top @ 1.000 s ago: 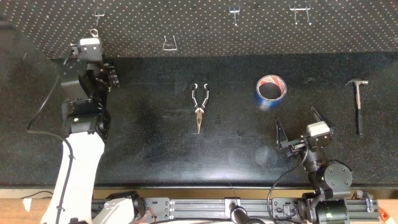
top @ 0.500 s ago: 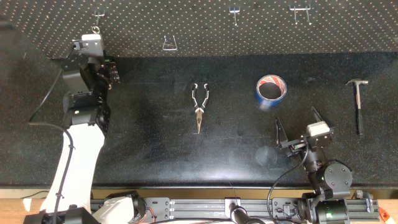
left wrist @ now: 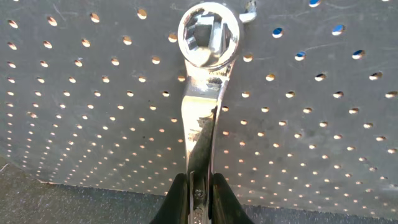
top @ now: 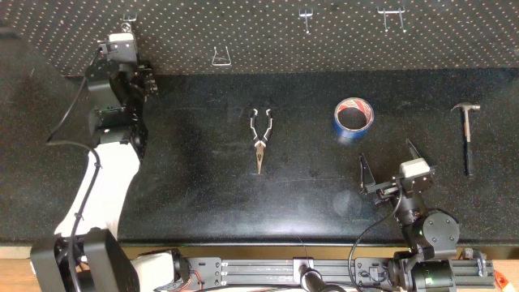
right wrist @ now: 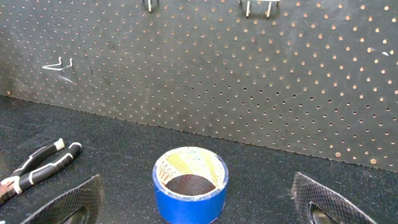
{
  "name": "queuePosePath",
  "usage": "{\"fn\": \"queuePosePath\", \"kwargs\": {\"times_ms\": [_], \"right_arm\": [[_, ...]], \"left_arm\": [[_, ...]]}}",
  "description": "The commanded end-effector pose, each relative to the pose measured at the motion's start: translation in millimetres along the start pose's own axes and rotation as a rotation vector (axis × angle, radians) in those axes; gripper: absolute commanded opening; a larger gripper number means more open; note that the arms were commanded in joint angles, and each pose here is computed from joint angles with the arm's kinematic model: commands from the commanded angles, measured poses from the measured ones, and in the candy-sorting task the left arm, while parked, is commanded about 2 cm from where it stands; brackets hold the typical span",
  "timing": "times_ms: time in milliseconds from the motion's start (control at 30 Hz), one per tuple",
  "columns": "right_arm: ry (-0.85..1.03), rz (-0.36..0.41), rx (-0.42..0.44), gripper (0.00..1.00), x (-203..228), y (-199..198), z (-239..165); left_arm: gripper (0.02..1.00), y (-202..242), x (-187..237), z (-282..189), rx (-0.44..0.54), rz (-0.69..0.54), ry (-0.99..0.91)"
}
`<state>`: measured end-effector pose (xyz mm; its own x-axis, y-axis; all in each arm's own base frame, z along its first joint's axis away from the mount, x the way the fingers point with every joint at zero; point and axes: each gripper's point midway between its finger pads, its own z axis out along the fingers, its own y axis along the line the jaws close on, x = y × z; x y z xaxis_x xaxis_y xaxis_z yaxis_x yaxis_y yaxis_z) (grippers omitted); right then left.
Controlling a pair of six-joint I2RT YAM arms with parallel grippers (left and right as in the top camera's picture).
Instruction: Place Tools Onto Pegboard
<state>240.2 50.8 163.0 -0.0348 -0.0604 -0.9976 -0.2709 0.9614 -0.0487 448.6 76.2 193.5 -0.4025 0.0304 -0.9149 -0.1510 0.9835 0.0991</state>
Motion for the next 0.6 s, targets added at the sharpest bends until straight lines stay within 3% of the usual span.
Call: {"fn": "queuePosePath", "kwargs": {"times_ms": [33,67,100,133,467,567,600], "right_arm": [[0.002,-0.010,-0.006,0.985,1,2,0],[0.002,-0.009,-0.006,0.982,1,2,0],[0.002,-0.010,-0.006,0.985,1,2,0],[0.002,-0.010,-0.006,0.985,1,2,0],[0.002,-0.010,-0.006,0.985,1,2,0],[0.002,-0.010,-0.006,0.985,1,2,0],[0.002,-0.010,-0.006,0.985,1,2,0]], "left_arm": [[0.226,-1,-16,11,0.010,-0.011,-0.038],[0.671,-1,-17,10,0.010,-0.011,-0.040],[0.882,0,-18,9,0.009,-0.010,-0.042],[0.996,0,-23,2,0.008,-0.008,-0.050],[0.996,8,-23,-159,0.010,-0.005,0.059],[0.996,8,-15,-174,0.010,-0.008,0.080],[0.996,-10,-11,-175,0.106,-0.074,0.098]]}}
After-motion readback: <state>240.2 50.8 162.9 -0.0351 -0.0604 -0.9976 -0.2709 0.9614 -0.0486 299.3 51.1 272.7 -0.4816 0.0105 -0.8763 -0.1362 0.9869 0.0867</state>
